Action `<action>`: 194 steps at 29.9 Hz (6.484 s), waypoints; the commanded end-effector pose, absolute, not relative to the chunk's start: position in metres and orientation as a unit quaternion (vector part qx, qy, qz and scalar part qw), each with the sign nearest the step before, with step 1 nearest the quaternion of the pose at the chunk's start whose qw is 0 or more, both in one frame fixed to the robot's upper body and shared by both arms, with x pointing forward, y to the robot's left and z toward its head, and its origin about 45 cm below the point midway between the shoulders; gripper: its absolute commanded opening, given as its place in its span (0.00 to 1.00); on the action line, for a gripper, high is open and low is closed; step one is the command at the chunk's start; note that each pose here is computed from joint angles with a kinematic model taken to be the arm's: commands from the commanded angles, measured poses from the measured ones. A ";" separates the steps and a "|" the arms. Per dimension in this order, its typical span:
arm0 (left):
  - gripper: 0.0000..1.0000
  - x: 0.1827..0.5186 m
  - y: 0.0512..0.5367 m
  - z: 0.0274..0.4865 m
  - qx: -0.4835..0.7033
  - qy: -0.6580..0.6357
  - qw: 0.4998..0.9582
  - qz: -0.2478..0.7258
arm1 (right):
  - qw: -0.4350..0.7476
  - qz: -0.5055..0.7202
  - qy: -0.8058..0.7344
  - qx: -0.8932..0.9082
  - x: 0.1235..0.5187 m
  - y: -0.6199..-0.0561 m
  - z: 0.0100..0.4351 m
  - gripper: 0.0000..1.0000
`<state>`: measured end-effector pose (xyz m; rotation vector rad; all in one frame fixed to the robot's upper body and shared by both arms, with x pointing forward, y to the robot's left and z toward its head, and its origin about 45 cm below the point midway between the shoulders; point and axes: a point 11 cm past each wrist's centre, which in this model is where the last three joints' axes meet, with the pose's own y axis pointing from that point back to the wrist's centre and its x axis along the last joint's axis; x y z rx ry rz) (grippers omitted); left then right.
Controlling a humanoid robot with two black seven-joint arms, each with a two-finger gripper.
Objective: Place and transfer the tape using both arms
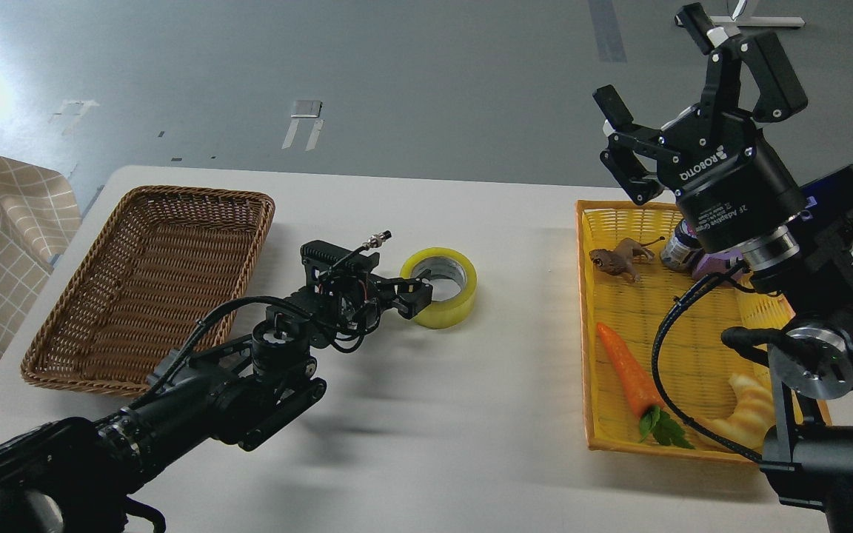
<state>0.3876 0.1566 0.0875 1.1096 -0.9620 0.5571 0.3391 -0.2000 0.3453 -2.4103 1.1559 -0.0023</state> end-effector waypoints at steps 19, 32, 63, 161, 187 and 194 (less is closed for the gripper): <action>0.35 0.401 0.129 0.109 0.481 -0.459 0.725 0.179 | 0.226 0.014 0.439 -0.870 0.334 -0.211 0.331 1.00; 0.00 0.403 0.120 0.115 0.475 -0.447 0.743 0.151 | 0.229 0.012 0.461 -0.857 0.335 -0.227 0.330 1.00; 0.00 0.463 0.257 0.255 0.506 -0.488 0.675 0.223 | 0.229 0.013 0.465 -0.855 0.337 -0.229 0.330 1.00; 0.98 0.427 0.274 0.263 0.002 -0.149 0.801 0.580 | 0.227 0.018 0.472 -0.852 0.337 -0.230 0.327 1.00; 0.98 0.396 0.193 0.340 -0.359 0.009 0.815 0.455 | 0.228 -0.008 0.421 -0.878 0.360 -0.176 0.371 1.00; 0.98 0.372 0.197 0.349 -0.371 -0.020 0.817 0.442 | 0.210 0.018 0.435 -0.875 0.366 -0.164 0.355 1.00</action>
